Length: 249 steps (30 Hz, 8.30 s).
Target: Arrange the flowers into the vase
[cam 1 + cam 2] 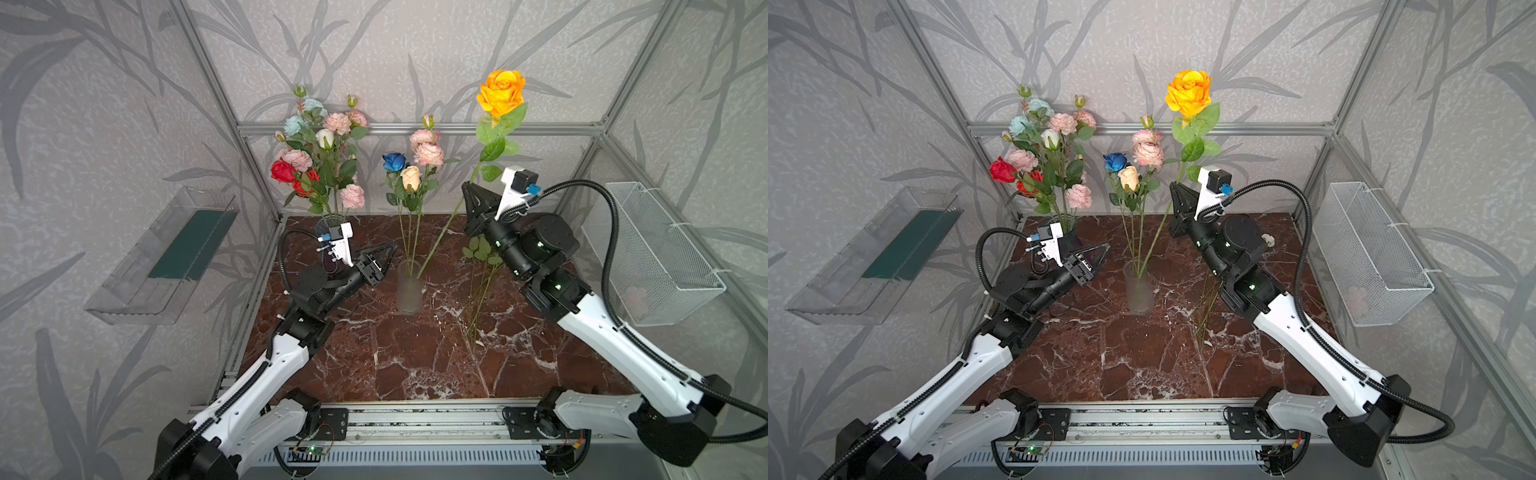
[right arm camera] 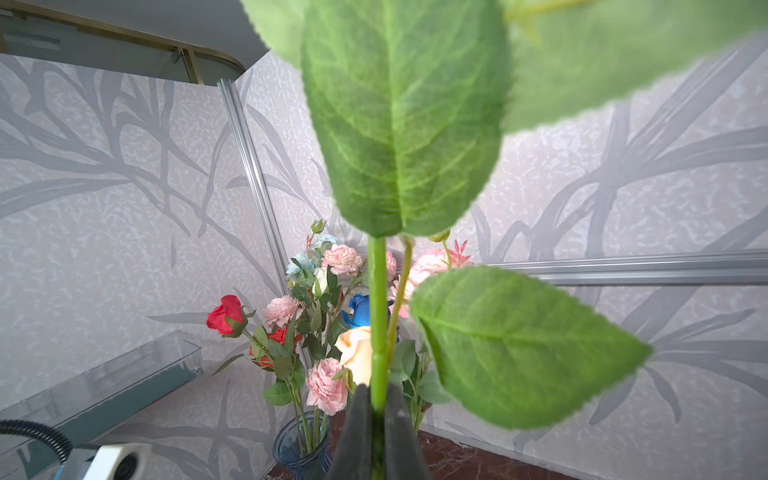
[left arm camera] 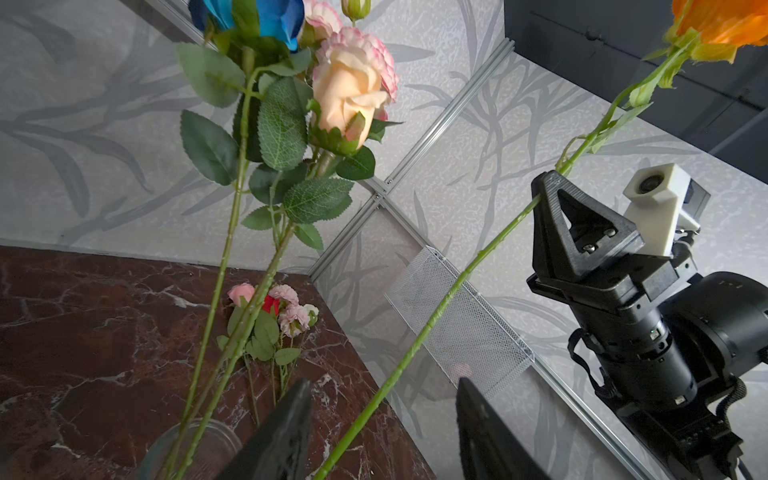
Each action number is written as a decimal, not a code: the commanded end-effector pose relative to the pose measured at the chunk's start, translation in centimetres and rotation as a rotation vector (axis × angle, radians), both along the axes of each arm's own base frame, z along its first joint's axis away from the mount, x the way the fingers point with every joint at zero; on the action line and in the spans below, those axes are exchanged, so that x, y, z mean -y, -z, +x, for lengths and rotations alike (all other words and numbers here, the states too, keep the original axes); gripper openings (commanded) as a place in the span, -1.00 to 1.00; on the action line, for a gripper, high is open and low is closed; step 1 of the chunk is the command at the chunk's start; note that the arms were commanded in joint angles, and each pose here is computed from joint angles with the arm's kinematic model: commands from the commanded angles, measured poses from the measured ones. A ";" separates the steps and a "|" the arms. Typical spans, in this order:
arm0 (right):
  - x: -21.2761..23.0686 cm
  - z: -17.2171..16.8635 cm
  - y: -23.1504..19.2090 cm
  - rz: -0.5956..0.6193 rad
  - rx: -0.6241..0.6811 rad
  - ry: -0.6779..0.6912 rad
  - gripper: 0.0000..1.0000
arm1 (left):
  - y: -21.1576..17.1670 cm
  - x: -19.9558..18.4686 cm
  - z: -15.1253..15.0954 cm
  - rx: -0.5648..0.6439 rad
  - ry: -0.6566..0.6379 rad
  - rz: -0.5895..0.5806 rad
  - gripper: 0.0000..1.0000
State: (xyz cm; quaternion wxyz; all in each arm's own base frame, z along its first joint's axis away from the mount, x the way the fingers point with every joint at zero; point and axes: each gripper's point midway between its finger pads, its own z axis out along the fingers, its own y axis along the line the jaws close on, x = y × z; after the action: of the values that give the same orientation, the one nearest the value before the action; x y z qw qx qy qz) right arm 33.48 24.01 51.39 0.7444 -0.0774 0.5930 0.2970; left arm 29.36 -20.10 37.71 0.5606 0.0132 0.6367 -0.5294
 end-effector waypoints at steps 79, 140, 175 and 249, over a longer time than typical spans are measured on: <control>9.4 8.7 39.7 -0.424 -1.320 0.171 -0.29 | 0.2 9.5 -8.8 0.063 0.381 0.070 0.10; 5.1 8.5 36.6 0.009 -1.146 -0.093 -1.00 | 2.6 9.7 -8.1 0.079 0.289 0.206 0.12; -1.1 -0.1 1.8 0.063 0.013 -0.099 -1.00 | 4.3 -6.2 -2.0 0.006 -0.629 0.200 0.42; -6.3 -4.0 21.8 -0.597 -0.686 -0.153 0.21 | 5.7 -4.8 -0.8 -0.057 -0.543 0.193 0.39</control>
State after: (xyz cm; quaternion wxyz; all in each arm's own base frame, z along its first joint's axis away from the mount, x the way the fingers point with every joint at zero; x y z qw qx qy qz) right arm 30.29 31.03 28.48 0.4361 -0.2298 0.8534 0.1695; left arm 28.49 -15.50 31.10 0.6588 -0.1099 0.6858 -0.2893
